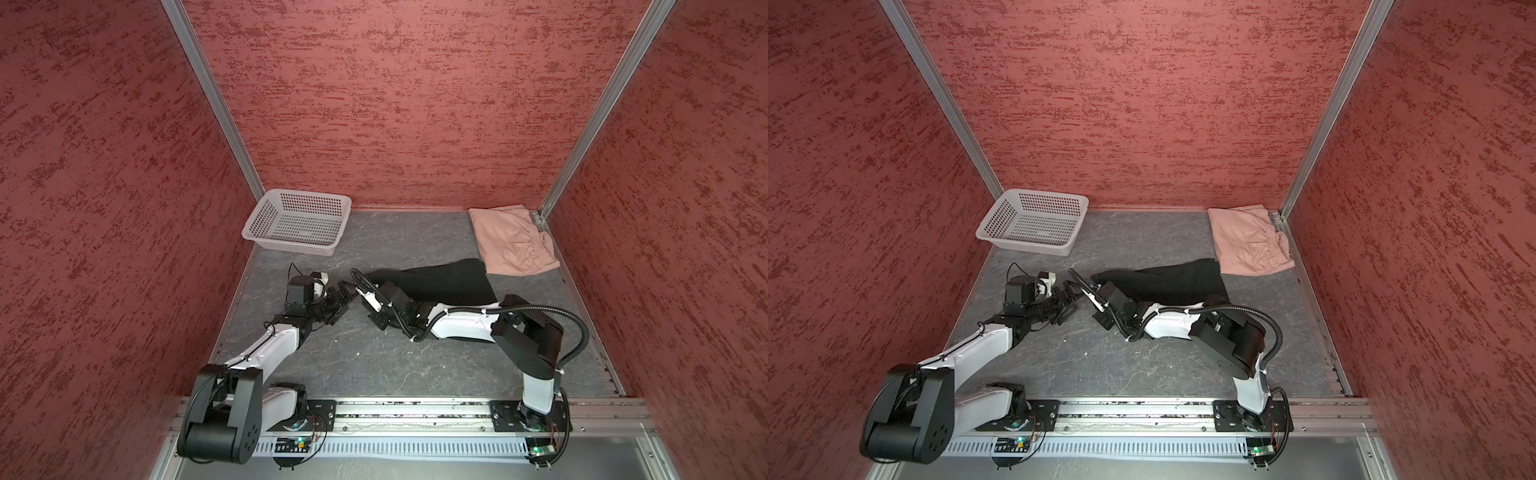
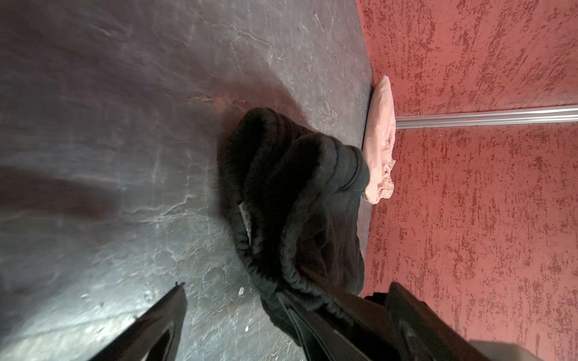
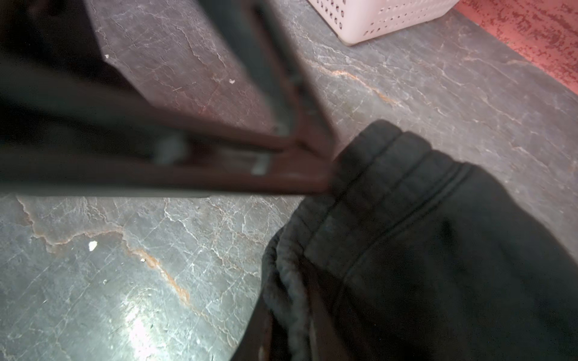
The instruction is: Fold and stack the shorts
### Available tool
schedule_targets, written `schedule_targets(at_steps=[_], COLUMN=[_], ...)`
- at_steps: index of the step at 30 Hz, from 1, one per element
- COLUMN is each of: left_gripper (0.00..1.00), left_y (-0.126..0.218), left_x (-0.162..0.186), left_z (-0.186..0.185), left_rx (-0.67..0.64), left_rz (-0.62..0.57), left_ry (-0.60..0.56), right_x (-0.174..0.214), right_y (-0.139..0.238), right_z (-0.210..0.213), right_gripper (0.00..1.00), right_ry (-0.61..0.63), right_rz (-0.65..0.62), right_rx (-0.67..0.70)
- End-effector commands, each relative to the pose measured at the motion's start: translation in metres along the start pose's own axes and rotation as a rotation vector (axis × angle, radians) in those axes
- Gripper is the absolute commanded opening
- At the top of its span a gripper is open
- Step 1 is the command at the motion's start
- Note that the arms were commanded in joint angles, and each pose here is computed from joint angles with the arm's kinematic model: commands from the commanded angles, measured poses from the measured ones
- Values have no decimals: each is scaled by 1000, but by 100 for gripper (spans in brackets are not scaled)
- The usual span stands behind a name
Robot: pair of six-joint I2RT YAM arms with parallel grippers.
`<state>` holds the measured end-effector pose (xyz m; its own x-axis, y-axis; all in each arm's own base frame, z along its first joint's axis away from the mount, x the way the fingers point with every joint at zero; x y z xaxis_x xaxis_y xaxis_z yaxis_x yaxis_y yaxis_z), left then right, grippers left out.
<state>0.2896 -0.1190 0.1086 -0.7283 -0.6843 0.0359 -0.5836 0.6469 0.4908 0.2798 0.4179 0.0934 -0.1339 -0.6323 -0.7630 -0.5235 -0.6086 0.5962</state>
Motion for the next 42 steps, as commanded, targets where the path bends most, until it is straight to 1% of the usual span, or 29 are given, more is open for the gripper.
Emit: schedule_targets(at_steps=[1,9,15,23,25,27,28,29,30,31,32,33,35,36,39,42], left_gripper=[99,99,99,99,94,85,79,69,59,51,41,33,26,25,25,25], left_y=[-10,-35,-41,-57,-61,-64,-65,-66,-66,-66,-66,-65,-63,-61,-53,-39], left_x=[-8,7,18,17,15,14,14,14,14,14,15,15,16,16,16,14], left_z=[-16,-5,4,4,-1,-3,-4,-5,-7,-9,-7,-10,-14,-15,-20,-27], left_rx=[80,30,-12,14,36,37,38,37,39,38,18,12,-7,-25,-72,-130], left_rz=[-32,41,63,69,67,74,77,77,79,77,81,78,73,71,61,39], left_ry=[-11,33,44,24,4,-10,-17,-22,-31,-38,-37,-48,-74,-91,-141,-199], right_x=[-20,-22,-30,-38,-39,-40,-39,-39,-38,-38,-39,-41,-48,-52,-59,-46], right_y=[8,12,13,19,23,27,28,30,31,33,36,41,53,61,90,113], right_z=[2,-2,-4,-2,-1,1,2,3,4,5,6,6,5,3,-12,-46], right_gripper=[0,0,0,0,0,0,0,3,12,18,27,43,56,60,62,60], right_ry=[-24,-17,-19,-31,-37,-43,-43,-44,-46,-49,-54,-72,-108,-135,-222,-381], right_rz=[-88,-107,-137,-172,-182,-188,-189,-188,-190,-193,-197,-207,-239,-259,-312,-313], right_rx=[-14,8,15,-5,-19,-33,-40,-44,-50,-59,-66,-74,-90,-91,-98,-59])
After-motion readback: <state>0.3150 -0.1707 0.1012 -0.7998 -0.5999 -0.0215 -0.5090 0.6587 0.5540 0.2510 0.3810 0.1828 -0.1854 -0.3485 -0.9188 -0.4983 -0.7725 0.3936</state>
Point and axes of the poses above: each gripper's point midway between its finger pads, its own y axis back along the fingers, its own z axis along the line the jaws close on, x = y × z, the point moved 2 cm from there along y, back along the fingers, and after that the axes turned 13 degrees about y, right-handed, at the moved point
